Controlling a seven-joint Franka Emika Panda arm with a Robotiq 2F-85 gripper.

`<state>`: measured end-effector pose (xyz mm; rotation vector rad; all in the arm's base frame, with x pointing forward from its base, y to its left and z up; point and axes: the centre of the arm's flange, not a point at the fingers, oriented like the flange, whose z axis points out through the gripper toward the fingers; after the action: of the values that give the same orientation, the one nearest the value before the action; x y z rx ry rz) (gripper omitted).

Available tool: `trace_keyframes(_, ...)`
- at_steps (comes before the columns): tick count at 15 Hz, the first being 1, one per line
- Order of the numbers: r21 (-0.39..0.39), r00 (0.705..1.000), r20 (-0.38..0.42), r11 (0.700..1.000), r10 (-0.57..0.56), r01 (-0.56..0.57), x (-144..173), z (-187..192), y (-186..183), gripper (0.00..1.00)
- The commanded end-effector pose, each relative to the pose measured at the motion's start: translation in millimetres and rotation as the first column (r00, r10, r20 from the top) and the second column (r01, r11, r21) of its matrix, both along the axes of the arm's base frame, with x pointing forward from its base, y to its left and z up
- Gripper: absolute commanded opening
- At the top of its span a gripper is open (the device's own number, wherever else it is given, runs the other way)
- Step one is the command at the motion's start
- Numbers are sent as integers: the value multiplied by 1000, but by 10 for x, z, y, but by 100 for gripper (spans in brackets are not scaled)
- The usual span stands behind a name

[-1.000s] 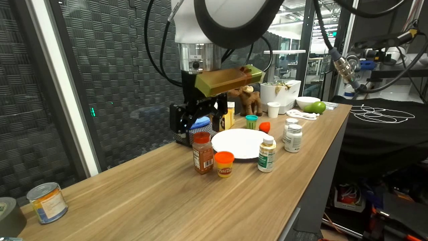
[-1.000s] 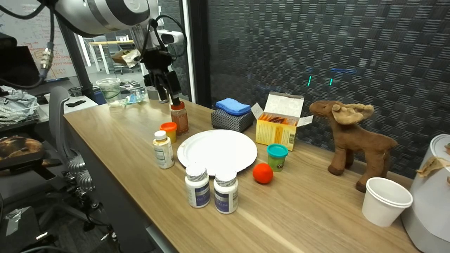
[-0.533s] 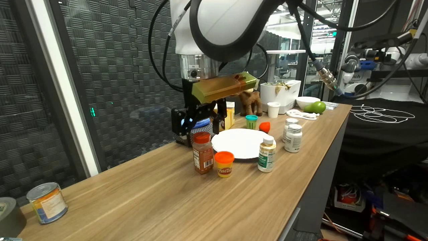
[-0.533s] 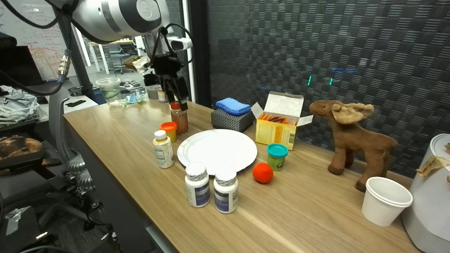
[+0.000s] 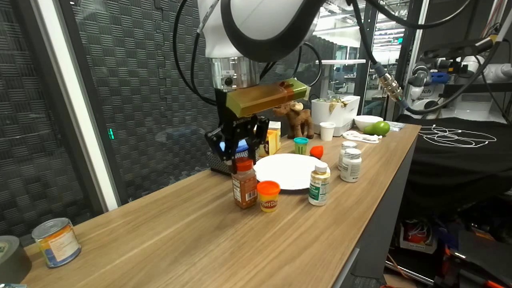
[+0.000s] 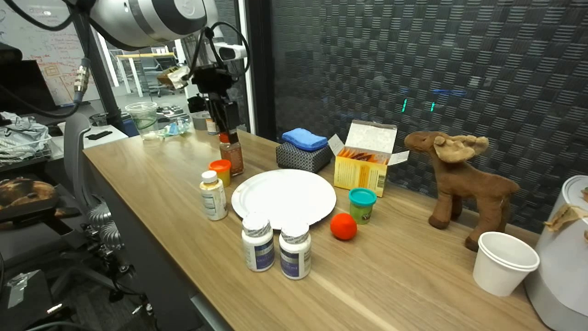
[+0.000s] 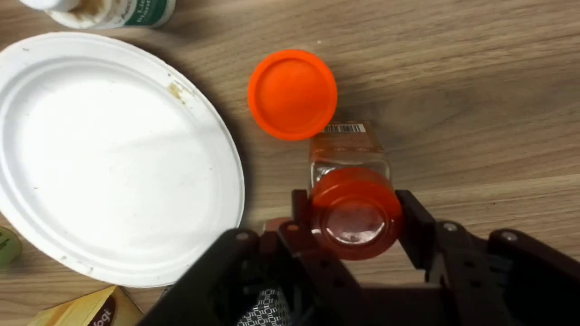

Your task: Put all the objects surrounding the plate onto the plate.

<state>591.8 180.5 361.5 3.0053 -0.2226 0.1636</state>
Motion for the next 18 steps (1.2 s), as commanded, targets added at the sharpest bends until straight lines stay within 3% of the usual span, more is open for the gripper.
trace_keyframes(1, 17, 1000, 9, 1000, -24, 24, -91, 320, 63, 25)
trace_keyframes(5, 31, 988, 89, 992, -126, 123, -39, 690, -108, 25)
trace_keyframes(11, 14, 926, 179, 942, -332, 335, 149, 798, -641, 25)
trace_keyframes(18, -25, 891, 121, 896, -437, 443, 338, 402, -978, 25)
